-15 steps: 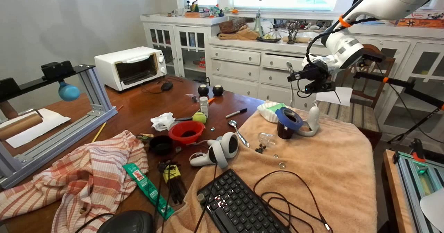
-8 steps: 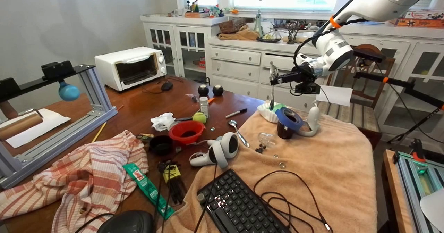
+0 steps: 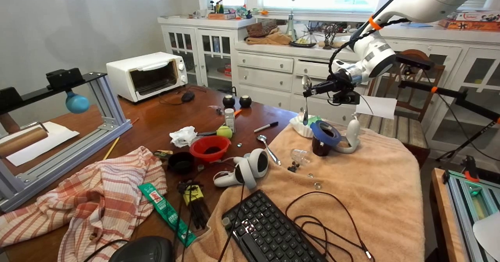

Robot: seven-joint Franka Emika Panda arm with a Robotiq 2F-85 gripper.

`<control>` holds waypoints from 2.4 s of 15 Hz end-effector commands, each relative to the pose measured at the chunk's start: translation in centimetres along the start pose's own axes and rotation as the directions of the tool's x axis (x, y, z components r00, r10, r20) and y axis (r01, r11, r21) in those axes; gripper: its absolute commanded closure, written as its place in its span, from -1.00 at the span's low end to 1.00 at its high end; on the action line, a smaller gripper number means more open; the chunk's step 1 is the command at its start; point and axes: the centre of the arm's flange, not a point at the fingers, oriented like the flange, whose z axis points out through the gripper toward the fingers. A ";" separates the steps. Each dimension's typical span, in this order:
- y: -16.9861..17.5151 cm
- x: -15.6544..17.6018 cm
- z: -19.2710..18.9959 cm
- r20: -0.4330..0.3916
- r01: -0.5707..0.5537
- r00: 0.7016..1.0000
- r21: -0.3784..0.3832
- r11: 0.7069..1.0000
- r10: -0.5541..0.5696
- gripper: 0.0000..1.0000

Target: Put the spoon inside the black cup

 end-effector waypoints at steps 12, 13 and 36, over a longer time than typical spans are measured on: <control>1.4 1.4 -3.6 0.045 -0.026 0.999 0.143 0.989 0.020 0.96; 1.6 1.3 -3.9 0.050 -0.024 0.999 0.142 0.990 0.017 0.96; -1.3 -2.3 -8.8 0.136 0.088 0.982 0.276 0.957 -0.129 0.96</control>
